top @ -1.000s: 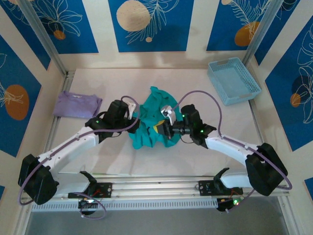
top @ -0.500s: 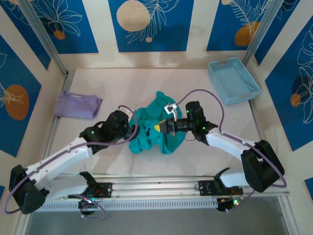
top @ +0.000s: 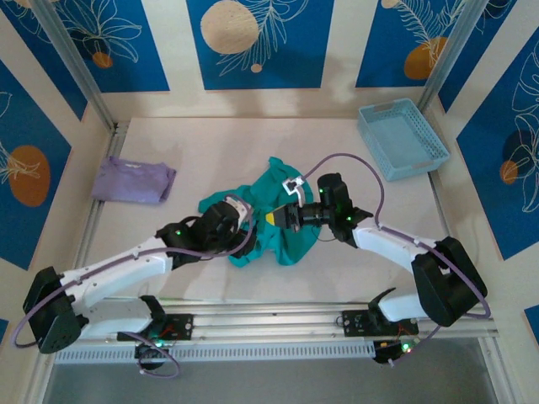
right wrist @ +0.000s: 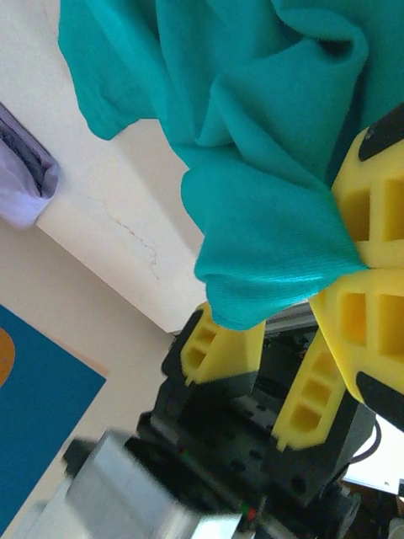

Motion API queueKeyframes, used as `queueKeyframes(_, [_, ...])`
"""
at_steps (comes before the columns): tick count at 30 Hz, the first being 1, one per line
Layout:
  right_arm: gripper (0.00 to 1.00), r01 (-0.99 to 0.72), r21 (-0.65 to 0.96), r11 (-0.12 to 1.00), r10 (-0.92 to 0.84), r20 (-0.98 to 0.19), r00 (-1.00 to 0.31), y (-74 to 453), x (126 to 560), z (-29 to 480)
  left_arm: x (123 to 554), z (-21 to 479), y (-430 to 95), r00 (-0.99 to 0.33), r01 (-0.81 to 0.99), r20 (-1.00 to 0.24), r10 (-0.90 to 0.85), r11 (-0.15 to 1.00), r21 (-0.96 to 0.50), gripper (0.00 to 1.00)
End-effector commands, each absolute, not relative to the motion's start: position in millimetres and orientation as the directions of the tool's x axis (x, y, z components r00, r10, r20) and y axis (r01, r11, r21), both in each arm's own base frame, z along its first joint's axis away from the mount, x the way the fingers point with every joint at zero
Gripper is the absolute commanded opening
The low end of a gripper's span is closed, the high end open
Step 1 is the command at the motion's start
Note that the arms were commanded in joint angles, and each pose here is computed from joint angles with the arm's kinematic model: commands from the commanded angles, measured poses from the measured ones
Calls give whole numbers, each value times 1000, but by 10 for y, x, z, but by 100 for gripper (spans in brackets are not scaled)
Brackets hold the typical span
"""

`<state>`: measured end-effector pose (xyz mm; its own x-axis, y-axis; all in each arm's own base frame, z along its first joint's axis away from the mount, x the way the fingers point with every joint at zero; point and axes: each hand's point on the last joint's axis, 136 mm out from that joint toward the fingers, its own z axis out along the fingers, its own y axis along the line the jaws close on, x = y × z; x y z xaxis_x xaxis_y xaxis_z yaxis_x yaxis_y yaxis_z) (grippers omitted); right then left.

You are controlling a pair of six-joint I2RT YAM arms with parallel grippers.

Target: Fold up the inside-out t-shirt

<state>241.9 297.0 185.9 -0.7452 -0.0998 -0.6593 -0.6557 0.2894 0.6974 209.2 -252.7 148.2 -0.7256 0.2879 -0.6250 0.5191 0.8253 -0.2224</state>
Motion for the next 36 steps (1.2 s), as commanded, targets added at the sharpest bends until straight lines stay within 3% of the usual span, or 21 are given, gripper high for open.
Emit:
queueKeyframes(1, [0,-674,681,286,-78,-685,-724,2938,2421,2013,2236,1434,-2552,-748,473,-626,221,839,-269,45])
queueKeyframes(7, [0,-679,675,288,-76,-691,-719,2913,2400,2008,2488,1382,-2691,-750,473,-635,185,821,-319,46])
queueKeyframes(10, [0,-684,669,289,-79,-696,-714,2901,2387,2004,2630,1340,-2660,-757,444,-635,153,833,-330,42])
queueKeyframes(12, [0,-688,666,289,-80,-699,-710,2889,2376,1998,2689,1323,-2684,-765,442,-630,137,822,-358,35])
queueKeyframes(15, [0,-695,651,306,-78,-710,-700,2851,2387,1977,2733,1359,-2720,-768,460,-630,117,784,-416,14])
queueKeyframes(17, [0,-677,626,386,-79,-709,-701,2780,2459,1887,2721,1504,-2721,-749,501,-656,93,727,-469,0])
queueKeyframes(18, [0,-654,611,446,-78,-702,-708,2736,2516,1821,2692,1605,-2714,-735,525,-673,79,694,-492,0])
queueKeyframes(20, [5,-612,561,558,-94,-690,-718,2653,2585,1697,2565,1872,-2711,-690,604,-722,53,591,-534,0])
queueKeyframes(24, [21,-661,480,578,-165,-724,-670,2745,2483,1681,2296,2315,-2667,-591,724,-807,3,444,-528,0])
queueKeyframes(28, [36,-683,353,639,-239,-753,-613,2702,2485,1701,2198,2449,-2603,-546,761,-837,9,422,-492,0])
queueKeyframes(36, [61,-798,90,596,-370,-851,-373,2717,2248,2019,2188,2436,-2587,-574,743,-819,24,435,-508,0])
